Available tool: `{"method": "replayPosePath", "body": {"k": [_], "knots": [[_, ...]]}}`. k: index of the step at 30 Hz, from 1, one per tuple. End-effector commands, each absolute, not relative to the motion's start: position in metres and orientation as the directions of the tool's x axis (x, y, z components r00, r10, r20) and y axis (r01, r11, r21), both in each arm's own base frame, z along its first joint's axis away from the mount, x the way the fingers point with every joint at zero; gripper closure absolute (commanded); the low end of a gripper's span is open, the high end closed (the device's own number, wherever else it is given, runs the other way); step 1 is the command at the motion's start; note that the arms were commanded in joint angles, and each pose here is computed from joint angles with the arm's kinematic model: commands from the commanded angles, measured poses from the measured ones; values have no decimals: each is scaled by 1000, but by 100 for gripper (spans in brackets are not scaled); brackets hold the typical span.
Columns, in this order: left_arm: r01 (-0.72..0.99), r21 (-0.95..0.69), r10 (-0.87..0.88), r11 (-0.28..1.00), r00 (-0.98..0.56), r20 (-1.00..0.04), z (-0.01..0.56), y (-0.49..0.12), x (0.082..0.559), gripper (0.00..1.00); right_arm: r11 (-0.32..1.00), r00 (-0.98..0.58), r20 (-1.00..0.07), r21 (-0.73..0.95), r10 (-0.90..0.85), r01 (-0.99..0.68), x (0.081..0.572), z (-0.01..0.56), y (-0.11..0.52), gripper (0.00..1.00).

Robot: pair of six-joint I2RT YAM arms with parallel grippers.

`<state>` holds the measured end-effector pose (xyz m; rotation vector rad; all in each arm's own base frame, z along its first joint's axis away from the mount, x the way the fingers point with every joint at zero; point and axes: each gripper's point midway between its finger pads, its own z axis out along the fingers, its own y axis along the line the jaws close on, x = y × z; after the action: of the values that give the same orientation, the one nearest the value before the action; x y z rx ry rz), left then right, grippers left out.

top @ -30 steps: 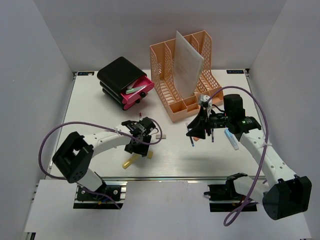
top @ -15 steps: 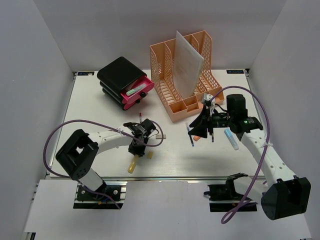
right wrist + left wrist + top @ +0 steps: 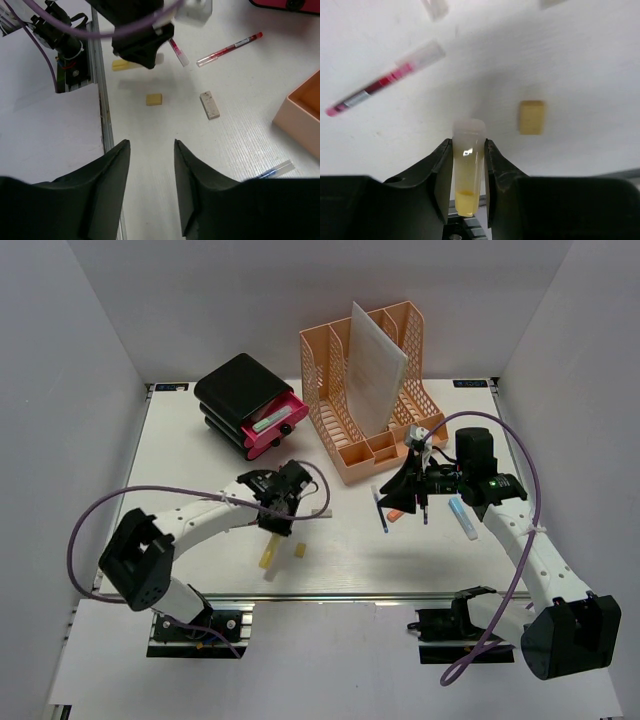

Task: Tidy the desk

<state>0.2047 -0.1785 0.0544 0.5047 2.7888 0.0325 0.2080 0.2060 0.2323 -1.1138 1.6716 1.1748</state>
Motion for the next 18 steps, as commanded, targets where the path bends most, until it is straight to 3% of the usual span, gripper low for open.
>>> {"method": "replayPosePath", "body": {"k": [1,4,8,18], "knots": [[362,13,320,932,-808,-494,132,-202,233,100,183,-271,-942,236,-199,-954,209,236,205,55],[394,-11,304,919,-726,-617,181,-210,252,100,189,-270,-941,233,-203,-954,211,235,205,68],[398,82,323,914,-588,-741,241,-212,286,100,194,-269,-941,230,-204,-954,212,234,204,80],[259,356,425,898,-306,-852,340,-208,395,100,220,-265,-942,219,-208,-951,217,232,201,82]]}}
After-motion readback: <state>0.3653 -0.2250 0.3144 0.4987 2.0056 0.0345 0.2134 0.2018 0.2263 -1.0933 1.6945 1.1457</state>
